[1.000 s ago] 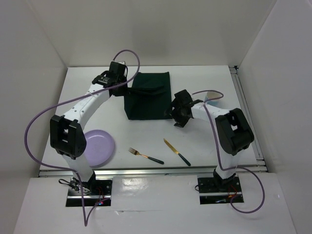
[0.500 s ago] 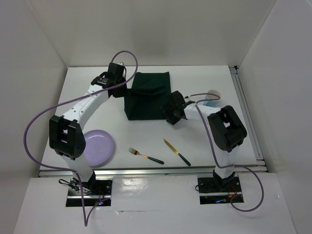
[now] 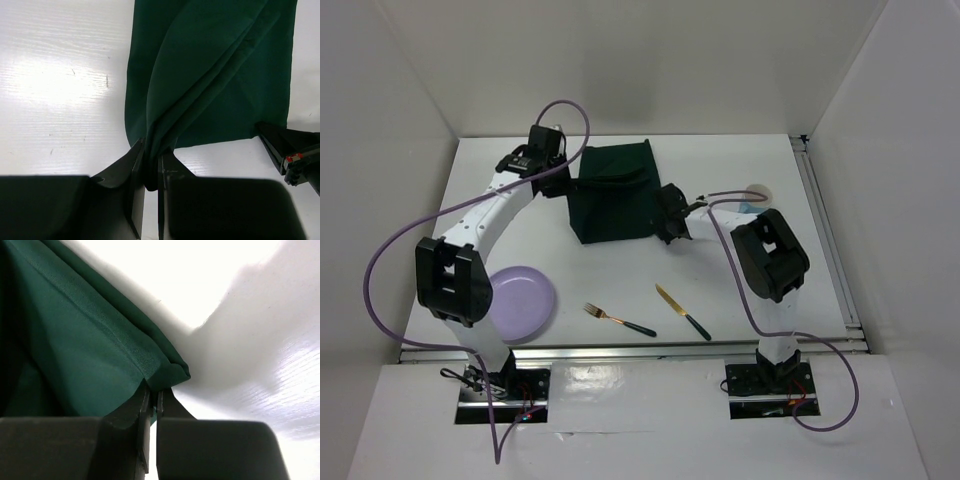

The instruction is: Set the dinner table for one person

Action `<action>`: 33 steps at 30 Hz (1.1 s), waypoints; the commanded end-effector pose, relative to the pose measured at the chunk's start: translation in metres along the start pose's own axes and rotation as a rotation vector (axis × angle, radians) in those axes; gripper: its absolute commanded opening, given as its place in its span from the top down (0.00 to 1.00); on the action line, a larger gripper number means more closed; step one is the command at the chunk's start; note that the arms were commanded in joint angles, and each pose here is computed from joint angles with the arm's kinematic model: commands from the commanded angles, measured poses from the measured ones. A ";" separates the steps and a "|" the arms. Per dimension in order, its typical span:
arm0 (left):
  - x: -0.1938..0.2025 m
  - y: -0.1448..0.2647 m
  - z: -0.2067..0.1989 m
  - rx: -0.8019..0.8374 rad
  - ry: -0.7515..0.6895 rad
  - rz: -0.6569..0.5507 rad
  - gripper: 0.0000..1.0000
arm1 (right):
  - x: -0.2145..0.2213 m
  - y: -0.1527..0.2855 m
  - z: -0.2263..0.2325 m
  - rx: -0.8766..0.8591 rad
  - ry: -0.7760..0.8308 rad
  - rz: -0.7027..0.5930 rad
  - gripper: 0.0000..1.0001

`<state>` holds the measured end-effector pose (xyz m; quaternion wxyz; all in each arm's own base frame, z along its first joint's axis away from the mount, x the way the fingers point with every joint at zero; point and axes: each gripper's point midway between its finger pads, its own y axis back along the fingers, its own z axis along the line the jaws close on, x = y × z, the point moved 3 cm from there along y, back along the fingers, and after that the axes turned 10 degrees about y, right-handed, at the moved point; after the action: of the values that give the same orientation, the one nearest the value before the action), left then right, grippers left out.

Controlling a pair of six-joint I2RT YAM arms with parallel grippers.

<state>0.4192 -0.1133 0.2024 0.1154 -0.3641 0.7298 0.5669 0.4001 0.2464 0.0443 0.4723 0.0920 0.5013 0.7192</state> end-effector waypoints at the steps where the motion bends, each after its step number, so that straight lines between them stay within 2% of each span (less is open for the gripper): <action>1: -0.025 0.026 -0.011 0.085 0.021 -0.068 1.00 | -0.013 -0.002 -0.021 0.129 0.093 -0.104 1.00; 3: -0.030 0.027 -0.012 0.098 0.039 -0.060 1.00 | -0.021 0.003 -0.008 0.108 0.163 -0.130 1.00; 6: -0.054 0.034 -0.010 0.112 0.066 -0.085 1.00 | -0.052 0.021 0.033 0.011 0.232 -0.205 1.00; 9: -0.087 0.053 -0.013 0.197 0.151 -0.101 1.00 | -0.087 0.053 0.073 -0.085 0.270 -0.291 1.00; 10: -0.111 0.062 -0.006 0.219 0.190 -0.145 1.00 | -0.105 0.074 0.093 -0.152 0.257 -0.335 1.00; 13: -0.134 0.082 -0.002 0.319 0.295 -0.137 1.00 | -0.127 0.109 0.111 -0.236 0.285 -0.402 1.00; 15: -0.149 0.104 0.012 0.364 0.362 -0.164 1.00 | -0.139 0.150 0.129 -0.346 0.281 -0.442 1.00; 18: -0.138 0.115 0.024 0.422 0.463 -0.119 1.00 | -0.142 0.183 0.125 -0.388 0.304 -0.470 1.00; 19: -0.133 0.134 0.024 0.438 0.498 -0.128 1.00 | -0.141 0.188 0.119 -0.384 0.315 -0.471 1.00; 23: -0.079 0.133 0.050 0.424 0.667 -0.012 1.00 | -0.133 0.228 0.091 -0.394 0.308 -0.485 1.00; 26: -0.060 0.139 0.051 0.463 0.723 0.026 1.00 | -0.126 0.244 0.077 -0.407 0.309 -0.498 1.00; 29: -0.061 0.152 0.052 0.464 0.717 -0.017 1.00 | -0.129 0.266 0.074 -0.423 0.331 -0.518 1.00; 33: -0.082 0.181 0.042 0.506 0.646 -0.105 1.00 | -0.140 0.291 0.079 -0.450 0.338 -0.559 1.00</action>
<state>0.3452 -0.0279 0.3109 -0.0975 -0.4948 0.8229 0.2616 0.3551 0.1882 0.3224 0.5296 -0.2477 0.4287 0.6888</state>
